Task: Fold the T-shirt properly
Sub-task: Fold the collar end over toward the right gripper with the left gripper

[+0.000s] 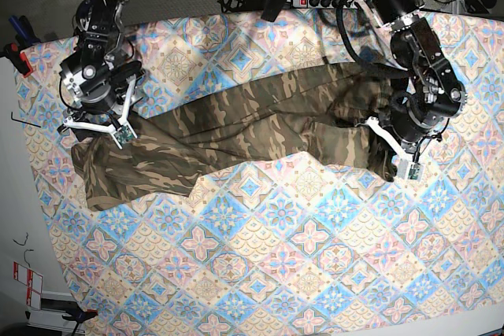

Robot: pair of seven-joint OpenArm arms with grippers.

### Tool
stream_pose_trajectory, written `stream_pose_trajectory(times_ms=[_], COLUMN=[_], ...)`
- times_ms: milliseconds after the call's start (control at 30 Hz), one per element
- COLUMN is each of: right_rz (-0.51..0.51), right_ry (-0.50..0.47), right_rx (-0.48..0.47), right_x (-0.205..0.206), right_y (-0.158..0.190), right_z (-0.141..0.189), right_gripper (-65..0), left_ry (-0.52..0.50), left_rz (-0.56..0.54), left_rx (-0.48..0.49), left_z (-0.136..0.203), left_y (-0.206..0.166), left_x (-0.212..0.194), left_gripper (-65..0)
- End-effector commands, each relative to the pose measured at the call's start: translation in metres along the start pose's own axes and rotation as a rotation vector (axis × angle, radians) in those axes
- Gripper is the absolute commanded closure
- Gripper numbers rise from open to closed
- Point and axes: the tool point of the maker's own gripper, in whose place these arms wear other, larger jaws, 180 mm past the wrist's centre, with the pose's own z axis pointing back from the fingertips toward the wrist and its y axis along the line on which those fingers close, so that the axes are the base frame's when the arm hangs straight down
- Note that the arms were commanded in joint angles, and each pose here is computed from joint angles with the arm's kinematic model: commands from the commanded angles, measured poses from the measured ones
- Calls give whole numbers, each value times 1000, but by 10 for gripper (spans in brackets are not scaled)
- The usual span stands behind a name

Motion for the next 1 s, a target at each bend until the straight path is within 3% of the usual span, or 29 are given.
stream_pose_trajectory(times_ms=[0, 167, 367, 700, 967], right_rz=[-3, -3, -3, -1, -1], right_ry=[-28, -28, -29, -20, -19], right_rx=[-29, -29, -30, -22, -21], right_x=[8, 8, 8, 4, 3], right_y=[-10, -10, -10, -6, -6], right_z=[3, 3, 4, 4, 4], right_gripper=[-409, -409, -409, -409, -409], left_ry=[-50, -52, -95, 28, 4], left_rz=[-23, -112, -90, -54, 19], left_rx=[-45, -234, -319, -468, -544], left_z=[-4, -26, -41, -121, -129], left_y=[-19, -104, -157, -223, -240], left_x=[18, 29, 49, 37, 54], left_gripper=[0, 0, 0, 0, 0])
